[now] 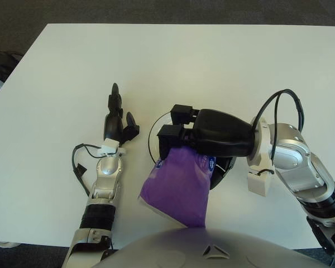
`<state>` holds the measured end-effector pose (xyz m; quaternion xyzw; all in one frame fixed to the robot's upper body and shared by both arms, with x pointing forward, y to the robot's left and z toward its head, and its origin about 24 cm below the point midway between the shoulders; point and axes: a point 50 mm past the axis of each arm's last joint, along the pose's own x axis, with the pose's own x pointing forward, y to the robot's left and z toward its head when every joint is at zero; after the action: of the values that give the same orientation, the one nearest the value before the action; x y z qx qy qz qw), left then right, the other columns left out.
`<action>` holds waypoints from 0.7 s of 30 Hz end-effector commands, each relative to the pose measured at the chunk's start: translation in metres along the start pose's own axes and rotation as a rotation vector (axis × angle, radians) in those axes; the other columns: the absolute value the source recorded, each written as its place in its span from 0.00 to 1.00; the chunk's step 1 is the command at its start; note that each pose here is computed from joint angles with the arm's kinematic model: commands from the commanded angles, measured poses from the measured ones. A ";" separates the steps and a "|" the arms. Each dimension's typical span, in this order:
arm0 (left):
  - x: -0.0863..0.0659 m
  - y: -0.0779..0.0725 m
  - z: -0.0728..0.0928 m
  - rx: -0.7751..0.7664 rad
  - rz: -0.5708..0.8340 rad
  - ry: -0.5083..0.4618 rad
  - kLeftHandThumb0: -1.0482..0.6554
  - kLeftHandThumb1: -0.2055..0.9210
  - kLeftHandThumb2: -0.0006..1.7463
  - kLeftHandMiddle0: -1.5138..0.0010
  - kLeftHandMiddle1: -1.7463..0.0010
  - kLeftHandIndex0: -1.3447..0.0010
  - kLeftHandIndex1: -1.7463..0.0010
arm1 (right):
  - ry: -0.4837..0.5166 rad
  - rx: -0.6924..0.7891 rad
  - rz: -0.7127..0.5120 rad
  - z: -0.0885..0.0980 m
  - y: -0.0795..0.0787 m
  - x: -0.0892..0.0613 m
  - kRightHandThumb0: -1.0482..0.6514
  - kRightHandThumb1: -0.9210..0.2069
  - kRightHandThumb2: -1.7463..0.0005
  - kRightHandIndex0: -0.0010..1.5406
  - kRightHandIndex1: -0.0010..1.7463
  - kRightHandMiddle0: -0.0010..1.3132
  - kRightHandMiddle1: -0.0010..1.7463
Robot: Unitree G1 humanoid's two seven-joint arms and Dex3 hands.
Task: Put the tissue paper into the plate.
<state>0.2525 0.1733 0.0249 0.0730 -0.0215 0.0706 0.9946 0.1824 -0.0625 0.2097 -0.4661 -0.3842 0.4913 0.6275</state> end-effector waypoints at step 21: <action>-0.030 -0.003 -0.045 0.066 -0.004 0.217 0.07 1.00 0.57 0.96 1.00 1.00 1.00 | 0.072 0.125 -0.242 -0.027 -0.014 0.009 0.35 0.47 0.30 0.75 1.00 0.42 1.00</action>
<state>0.2552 0.1722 0.0262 0.0806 -0.0248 0.0730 0.9938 0.2135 -0.0600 0.2154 -0.4109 -0.3862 0.4304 0.7048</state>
